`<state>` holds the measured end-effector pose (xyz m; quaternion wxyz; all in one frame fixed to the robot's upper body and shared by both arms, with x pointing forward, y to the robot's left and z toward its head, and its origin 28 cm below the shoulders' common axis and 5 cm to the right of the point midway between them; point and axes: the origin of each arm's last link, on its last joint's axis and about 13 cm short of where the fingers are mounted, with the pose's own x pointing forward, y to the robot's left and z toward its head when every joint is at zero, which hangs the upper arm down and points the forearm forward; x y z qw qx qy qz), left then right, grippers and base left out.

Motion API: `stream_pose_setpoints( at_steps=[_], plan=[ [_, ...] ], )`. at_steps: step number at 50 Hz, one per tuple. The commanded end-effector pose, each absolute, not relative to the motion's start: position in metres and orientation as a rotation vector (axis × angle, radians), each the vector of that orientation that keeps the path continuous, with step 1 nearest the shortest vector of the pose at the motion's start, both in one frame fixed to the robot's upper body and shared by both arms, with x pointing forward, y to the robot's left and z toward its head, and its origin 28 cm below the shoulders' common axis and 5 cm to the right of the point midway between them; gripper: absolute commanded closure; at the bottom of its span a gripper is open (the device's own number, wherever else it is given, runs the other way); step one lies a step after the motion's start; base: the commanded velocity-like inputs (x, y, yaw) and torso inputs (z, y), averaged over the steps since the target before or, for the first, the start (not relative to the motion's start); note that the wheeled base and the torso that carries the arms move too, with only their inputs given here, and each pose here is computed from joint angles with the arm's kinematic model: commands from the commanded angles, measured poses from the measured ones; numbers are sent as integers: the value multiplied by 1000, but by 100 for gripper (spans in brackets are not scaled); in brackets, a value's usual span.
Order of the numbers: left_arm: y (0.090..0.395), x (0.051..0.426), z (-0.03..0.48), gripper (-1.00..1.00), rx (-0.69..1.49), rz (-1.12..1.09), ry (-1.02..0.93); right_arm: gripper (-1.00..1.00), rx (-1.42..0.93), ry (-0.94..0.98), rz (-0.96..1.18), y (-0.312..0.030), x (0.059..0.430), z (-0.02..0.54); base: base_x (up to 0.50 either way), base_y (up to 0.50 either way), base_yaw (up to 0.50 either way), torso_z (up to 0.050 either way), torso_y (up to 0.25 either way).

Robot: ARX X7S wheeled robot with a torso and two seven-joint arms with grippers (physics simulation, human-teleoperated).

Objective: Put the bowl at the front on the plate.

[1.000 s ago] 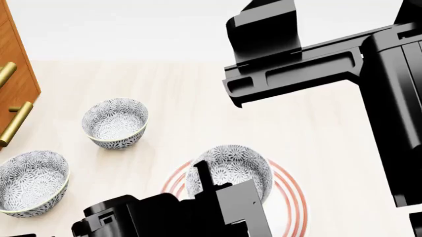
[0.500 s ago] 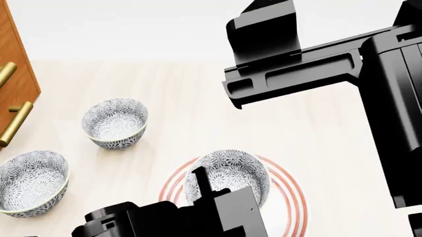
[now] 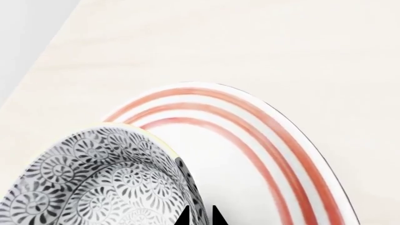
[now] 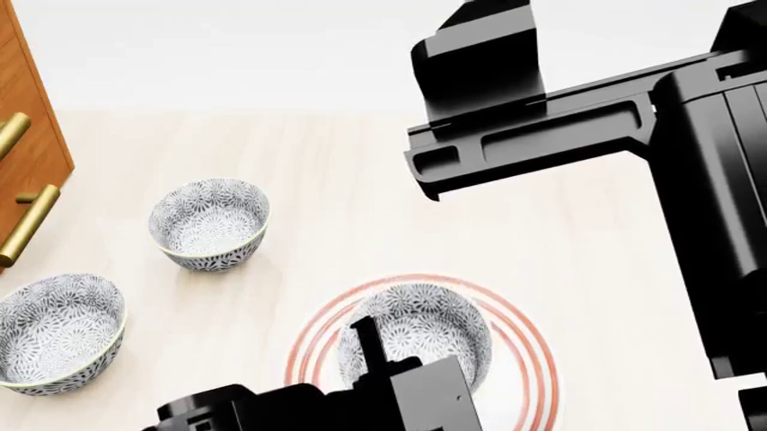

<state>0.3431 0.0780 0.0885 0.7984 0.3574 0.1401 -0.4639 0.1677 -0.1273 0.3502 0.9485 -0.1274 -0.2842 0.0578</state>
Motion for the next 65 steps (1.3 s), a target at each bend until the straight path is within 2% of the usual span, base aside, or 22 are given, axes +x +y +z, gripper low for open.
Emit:
stream_pose_setpoints(
  at_steps=[1, 31, 32, 48, 65],
  plan=[
    [77, 342, 86, 100, 763, -986, 286, -100, -258, -580, 115, -128, 167, 350, 0, 0, 0, 0, 0],
    [80, 343, 81, 100, 756, -955, 259, -100, -257, -580, 117, -127, 167, 349, 1, 0, 0, 0, 0],
    [79, 342, 82, -100, 736, -964, 283, -100, -258, -581, 116, -127, 167, 350, 0, 0, 0, 0, 0],
    [76, 341, 84, -100, 701, -1002, 266, -100, -255, -586, 117, -126, 168, 350, 0, 0, 0, 0, 0],
    [75, 339, 114, -100, 479, -1071, 244, -100, -249, -597, 112, -127, 166, 351, 0, 0, 0, 0, 0]
  ],
)
